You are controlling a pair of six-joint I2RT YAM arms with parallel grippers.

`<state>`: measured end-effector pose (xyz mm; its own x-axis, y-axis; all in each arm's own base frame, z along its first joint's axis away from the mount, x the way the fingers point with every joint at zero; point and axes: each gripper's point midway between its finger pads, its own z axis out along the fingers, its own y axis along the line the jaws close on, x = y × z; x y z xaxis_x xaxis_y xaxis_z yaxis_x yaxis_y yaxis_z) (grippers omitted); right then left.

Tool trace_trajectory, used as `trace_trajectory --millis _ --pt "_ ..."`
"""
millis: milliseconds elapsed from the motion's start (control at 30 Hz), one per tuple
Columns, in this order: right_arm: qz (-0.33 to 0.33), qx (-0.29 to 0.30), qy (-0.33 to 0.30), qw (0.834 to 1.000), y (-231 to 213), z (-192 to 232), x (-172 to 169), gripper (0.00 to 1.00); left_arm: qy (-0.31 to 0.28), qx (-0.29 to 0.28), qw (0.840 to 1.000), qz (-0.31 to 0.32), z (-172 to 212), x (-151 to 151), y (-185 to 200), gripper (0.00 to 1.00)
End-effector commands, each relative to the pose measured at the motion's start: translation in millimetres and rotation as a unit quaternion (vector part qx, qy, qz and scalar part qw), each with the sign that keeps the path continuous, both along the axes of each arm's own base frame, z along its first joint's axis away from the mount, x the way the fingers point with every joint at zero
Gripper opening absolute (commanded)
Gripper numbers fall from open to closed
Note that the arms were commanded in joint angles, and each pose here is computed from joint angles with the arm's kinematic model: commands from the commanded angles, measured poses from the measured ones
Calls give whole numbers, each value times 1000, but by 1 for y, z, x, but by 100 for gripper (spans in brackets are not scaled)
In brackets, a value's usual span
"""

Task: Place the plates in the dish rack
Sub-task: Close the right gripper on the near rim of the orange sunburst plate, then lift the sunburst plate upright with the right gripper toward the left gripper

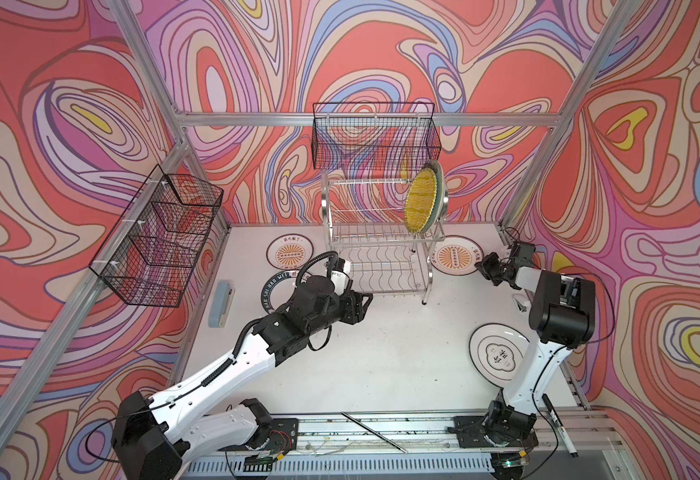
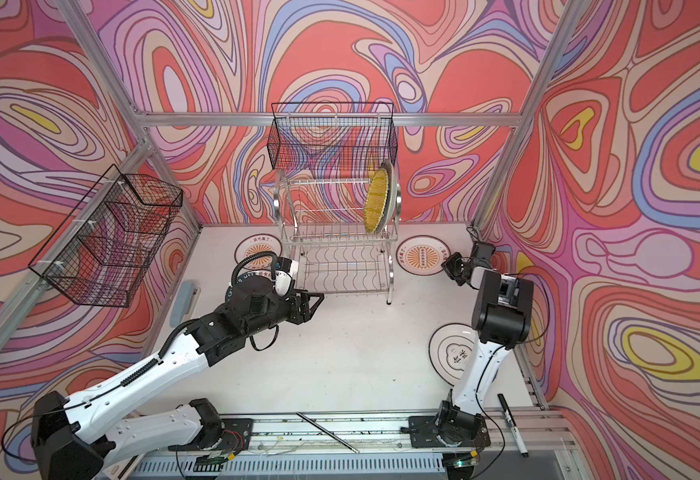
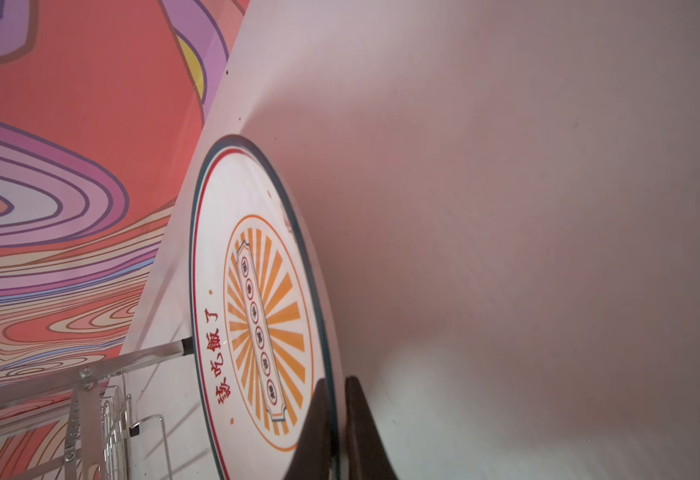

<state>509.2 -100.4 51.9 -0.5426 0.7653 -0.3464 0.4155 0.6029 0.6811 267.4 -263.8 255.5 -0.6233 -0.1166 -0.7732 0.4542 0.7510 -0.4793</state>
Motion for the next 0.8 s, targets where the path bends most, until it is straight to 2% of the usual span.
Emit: trace_trajectory --millis 0,267,467,567,767 --pt "1 -14 30 999 -6 -8 -23 0 -6 12 1000 0 1 -2 3 63" --pt "-1 -11 6 1000 -14 24 -38 0 -3 24 1000 11 -3 2 5 63" --pt "-11 17 -27 999 -24 53 -65 0 -9 30 999 19 -2 2 10 63" --pt "-16 15 -52 998 -25 80 -81 0 -13 35 999 24 -1 4 12 63" --pt "-25 13 -73 997 -14 108 -112 0 -14 43 999 22 -1 7 9 63"
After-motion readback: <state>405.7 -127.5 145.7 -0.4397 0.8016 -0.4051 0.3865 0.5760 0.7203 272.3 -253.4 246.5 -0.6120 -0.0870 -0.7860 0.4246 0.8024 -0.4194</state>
